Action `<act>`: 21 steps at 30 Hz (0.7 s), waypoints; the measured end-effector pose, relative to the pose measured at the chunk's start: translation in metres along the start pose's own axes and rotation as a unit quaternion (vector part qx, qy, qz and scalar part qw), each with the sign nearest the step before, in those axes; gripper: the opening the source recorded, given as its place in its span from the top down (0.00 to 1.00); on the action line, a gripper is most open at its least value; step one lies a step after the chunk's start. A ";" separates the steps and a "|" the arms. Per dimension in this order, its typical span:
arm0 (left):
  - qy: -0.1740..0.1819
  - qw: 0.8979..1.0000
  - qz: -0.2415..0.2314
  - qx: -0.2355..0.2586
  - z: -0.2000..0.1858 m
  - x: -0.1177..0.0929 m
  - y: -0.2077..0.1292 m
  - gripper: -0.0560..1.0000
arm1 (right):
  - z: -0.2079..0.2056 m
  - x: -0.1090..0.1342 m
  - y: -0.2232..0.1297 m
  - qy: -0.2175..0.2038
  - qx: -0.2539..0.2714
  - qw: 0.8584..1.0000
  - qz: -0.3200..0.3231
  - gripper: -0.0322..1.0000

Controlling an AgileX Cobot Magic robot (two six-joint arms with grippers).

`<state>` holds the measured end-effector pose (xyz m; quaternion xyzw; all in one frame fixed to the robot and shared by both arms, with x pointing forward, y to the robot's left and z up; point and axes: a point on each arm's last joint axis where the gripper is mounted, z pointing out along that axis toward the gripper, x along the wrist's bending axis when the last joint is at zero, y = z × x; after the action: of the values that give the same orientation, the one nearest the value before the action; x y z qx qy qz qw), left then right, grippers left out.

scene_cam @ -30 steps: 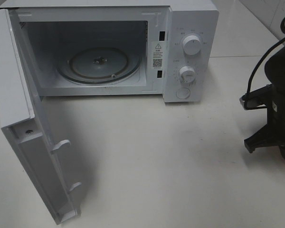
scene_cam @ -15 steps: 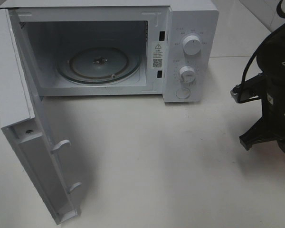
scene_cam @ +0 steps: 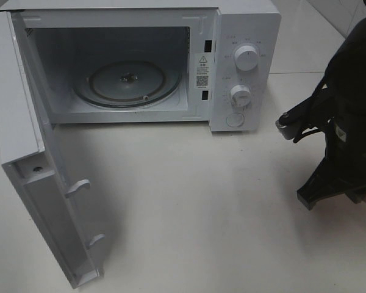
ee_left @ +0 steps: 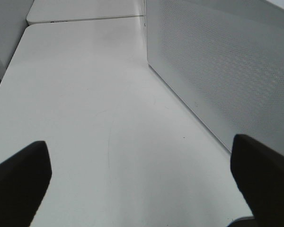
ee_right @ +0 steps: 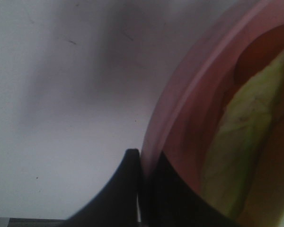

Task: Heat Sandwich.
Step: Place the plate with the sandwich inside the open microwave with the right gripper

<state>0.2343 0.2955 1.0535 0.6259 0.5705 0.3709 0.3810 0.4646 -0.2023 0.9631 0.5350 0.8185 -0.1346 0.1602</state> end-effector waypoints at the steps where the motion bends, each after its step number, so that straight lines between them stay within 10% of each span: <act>1: 0.000 1.000 0.000 0.000 0.000 0.000 0.000 0.03 | -0.003 0.002 -0.001 0.000 -0.004 1.000 -0.005 0.94; 21: 0.000 1.000 0.000 0.000 0.000 0.000 0.000 0.03 | -0.042 0.064 -0.023 -0.017 -0.065 0.981 -0.181 0.94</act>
<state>0.2343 0.2955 1.0535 0.6259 0.5705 0.3709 0.3810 0.4148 -0.1417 0.9771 0.3644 0.9059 -0.1164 0.1815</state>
